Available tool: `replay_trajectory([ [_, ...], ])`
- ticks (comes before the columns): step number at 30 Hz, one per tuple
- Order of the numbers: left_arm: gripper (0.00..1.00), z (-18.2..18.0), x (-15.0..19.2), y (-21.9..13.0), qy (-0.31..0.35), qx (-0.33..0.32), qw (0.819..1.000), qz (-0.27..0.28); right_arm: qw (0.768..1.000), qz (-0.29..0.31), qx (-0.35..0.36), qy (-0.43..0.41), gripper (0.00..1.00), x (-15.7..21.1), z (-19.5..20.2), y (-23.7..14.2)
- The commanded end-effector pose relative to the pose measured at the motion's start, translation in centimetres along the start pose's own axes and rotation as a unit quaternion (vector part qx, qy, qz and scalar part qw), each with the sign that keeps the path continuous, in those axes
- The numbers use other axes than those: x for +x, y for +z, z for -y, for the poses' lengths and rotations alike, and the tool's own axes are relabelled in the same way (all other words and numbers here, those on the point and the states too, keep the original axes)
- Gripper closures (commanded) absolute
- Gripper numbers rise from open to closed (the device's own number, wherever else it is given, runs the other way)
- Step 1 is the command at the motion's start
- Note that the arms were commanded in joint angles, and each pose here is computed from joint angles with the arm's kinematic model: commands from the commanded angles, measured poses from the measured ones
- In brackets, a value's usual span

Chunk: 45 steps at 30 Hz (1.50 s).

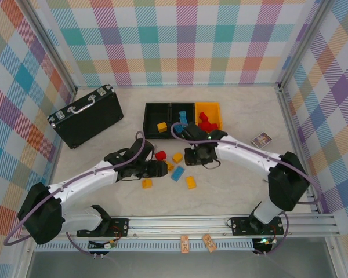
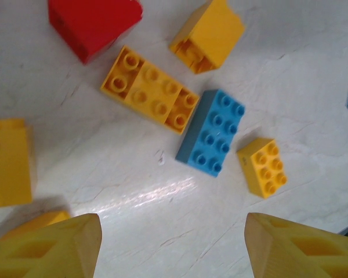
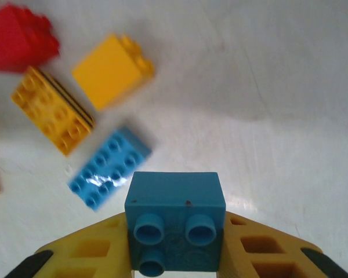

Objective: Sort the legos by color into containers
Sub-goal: Place the lego in the container.

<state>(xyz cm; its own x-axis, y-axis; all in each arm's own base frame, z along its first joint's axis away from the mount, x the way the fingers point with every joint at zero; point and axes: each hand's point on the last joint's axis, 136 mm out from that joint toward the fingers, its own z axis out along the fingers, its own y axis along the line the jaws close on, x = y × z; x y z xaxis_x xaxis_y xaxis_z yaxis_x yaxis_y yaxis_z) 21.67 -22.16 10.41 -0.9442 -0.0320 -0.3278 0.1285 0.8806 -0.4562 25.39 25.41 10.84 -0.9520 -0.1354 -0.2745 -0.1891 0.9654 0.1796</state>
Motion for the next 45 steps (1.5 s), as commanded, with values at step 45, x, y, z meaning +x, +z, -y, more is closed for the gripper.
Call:
replay_trajectory([
  [45, 0.34, 2.9, -9.1, 0.1, -0.037, 0.008, 0.995, 0.096, 0.996, 0.080, 0.043, 0.018, 0.50, -23.5, 2.5, 1.8],
])
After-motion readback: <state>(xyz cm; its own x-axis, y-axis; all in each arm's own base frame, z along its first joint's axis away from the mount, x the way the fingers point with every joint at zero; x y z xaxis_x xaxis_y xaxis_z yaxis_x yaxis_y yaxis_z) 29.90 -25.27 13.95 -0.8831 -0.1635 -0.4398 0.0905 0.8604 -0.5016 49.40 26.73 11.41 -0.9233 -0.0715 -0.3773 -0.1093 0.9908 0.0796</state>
